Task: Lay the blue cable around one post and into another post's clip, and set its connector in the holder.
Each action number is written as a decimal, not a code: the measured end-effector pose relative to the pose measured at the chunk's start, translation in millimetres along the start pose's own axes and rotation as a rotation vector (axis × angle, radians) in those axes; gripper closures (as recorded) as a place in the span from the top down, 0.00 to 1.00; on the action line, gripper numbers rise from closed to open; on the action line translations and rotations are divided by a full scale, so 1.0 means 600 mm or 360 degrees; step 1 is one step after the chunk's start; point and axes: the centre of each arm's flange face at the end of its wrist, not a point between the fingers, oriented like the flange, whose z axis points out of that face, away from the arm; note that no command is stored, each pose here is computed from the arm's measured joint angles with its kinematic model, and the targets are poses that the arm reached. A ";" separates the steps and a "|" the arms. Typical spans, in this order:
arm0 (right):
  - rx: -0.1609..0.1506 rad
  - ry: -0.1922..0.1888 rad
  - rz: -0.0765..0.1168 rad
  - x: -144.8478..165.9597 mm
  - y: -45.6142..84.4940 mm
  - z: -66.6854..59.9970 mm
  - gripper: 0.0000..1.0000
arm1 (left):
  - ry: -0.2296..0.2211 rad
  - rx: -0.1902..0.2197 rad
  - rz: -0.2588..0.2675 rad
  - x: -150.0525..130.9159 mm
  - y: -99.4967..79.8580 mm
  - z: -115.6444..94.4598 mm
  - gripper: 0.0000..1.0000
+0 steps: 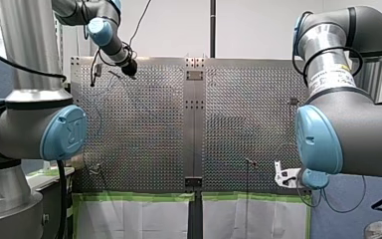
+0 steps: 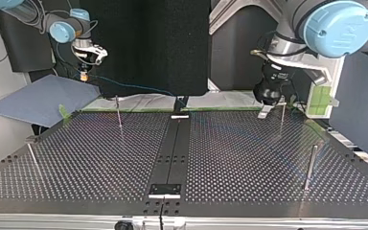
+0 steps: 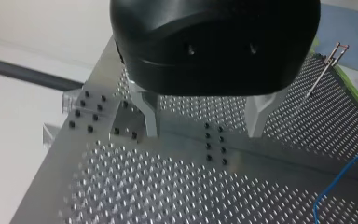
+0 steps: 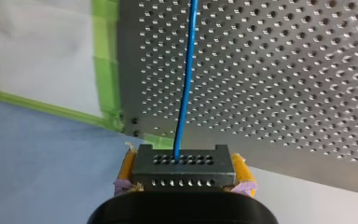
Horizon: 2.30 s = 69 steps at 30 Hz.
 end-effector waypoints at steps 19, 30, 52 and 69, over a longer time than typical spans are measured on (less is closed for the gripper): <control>0.0062 0.0148 -0.0060 -0.001 0.029 0.041 0.00 | -0.0223 0.0345 0.0012 -0.019 -0.104 -0.027 0.90; 0.0148 0.0055 -0.0073 -0.035 0.039 0.040 0.00 | -0.0131 0.0414 0.0040 0.050 -0.122 0.006 0.90; 0.0334 0.0148 -0.0009 -0.035 0.046 0.046 0.00 | 0.0186 0.0527 -0.0097 0.300 -0.193 0.030 0.90; 0.0284 0.0210 0.0001 -0.028 0.072 0.055 0.00 | 0.0407 0.0476 -0.0064 0.481 -0.208 0.003 0.90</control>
